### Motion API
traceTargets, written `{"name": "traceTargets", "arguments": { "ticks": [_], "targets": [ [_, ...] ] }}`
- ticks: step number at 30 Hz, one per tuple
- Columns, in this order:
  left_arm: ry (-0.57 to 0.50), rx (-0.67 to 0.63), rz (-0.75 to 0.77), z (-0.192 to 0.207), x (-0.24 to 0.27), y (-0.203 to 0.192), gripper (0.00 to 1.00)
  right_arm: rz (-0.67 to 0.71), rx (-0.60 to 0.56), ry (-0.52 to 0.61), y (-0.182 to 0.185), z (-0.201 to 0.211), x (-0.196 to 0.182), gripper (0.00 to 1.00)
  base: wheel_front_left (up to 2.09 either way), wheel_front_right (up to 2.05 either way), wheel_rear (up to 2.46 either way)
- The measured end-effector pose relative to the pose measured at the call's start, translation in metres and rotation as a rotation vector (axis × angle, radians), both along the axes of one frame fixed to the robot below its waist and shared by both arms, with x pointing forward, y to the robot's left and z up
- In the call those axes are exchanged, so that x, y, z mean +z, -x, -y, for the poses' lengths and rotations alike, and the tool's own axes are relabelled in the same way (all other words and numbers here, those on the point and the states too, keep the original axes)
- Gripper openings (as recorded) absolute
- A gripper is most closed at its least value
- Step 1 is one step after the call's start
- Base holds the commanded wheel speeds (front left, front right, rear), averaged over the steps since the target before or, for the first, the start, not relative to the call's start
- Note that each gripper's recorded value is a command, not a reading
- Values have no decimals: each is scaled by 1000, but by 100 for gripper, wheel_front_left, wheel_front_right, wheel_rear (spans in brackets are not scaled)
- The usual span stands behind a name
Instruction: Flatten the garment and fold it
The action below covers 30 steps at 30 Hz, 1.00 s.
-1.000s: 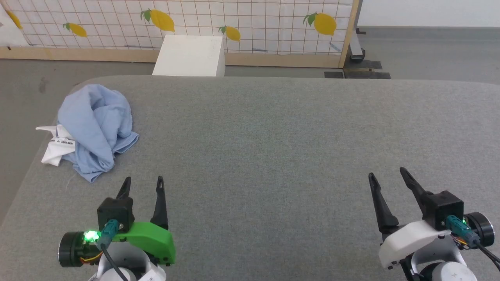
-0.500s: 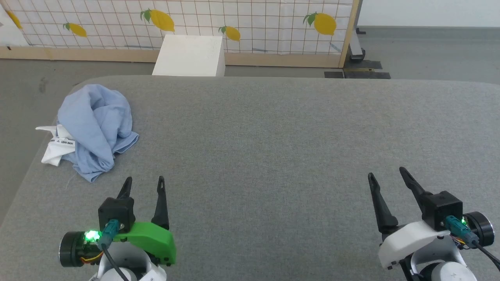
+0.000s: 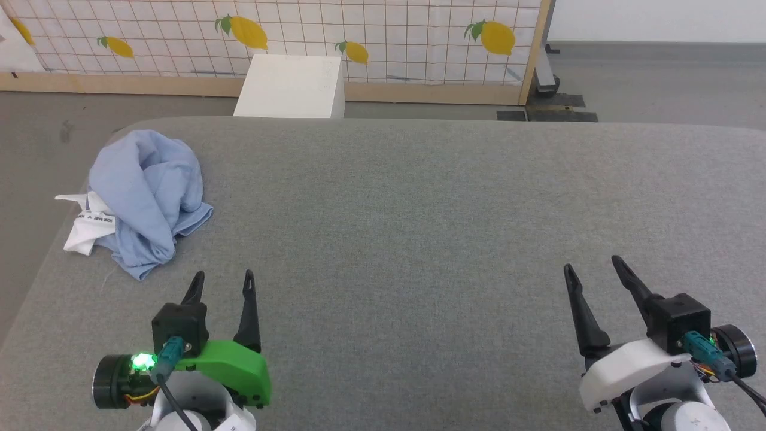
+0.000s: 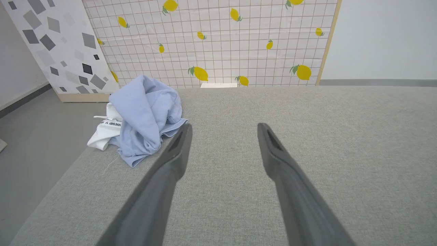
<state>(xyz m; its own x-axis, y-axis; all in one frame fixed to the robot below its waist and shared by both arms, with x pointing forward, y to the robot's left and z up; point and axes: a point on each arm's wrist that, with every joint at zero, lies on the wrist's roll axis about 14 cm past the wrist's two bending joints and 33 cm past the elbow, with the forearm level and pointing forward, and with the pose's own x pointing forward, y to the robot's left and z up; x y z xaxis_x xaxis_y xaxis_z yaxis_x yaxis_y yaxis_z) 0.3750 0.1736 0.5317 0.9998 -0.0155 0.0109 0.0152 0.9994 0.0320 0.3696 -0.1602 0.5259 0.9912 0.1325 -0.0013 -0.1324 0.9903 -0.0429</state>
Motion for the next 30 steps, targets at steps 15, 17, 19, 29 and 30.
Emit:
{"name": "traceTargets", "arguments": {
  "ticks": [15,17,19,29,30],
  "targets": [
    [-1,-6,-7,2,-2,-1,100,-4,-2,-10,-1,1,-1,100,0,0,0],
    [-2,-9,-9,3,-3,-1,100,-5,-2,-10,-1,1,-2,100,0,0,0],
    [-3,-7,-10,3,-3,-1,100,-3,-2,-10,-1,1,-1,100,0,0,0],
    [-4,-13,-14,4,-5,-2,100,-2,-2,-11,-2,0,-1,100,0,0,0],
    [-5,-15,-14,4,-5,-2,100,-1,-1,-12,-2,0,-1,100,0,0,0]
  ]
}}
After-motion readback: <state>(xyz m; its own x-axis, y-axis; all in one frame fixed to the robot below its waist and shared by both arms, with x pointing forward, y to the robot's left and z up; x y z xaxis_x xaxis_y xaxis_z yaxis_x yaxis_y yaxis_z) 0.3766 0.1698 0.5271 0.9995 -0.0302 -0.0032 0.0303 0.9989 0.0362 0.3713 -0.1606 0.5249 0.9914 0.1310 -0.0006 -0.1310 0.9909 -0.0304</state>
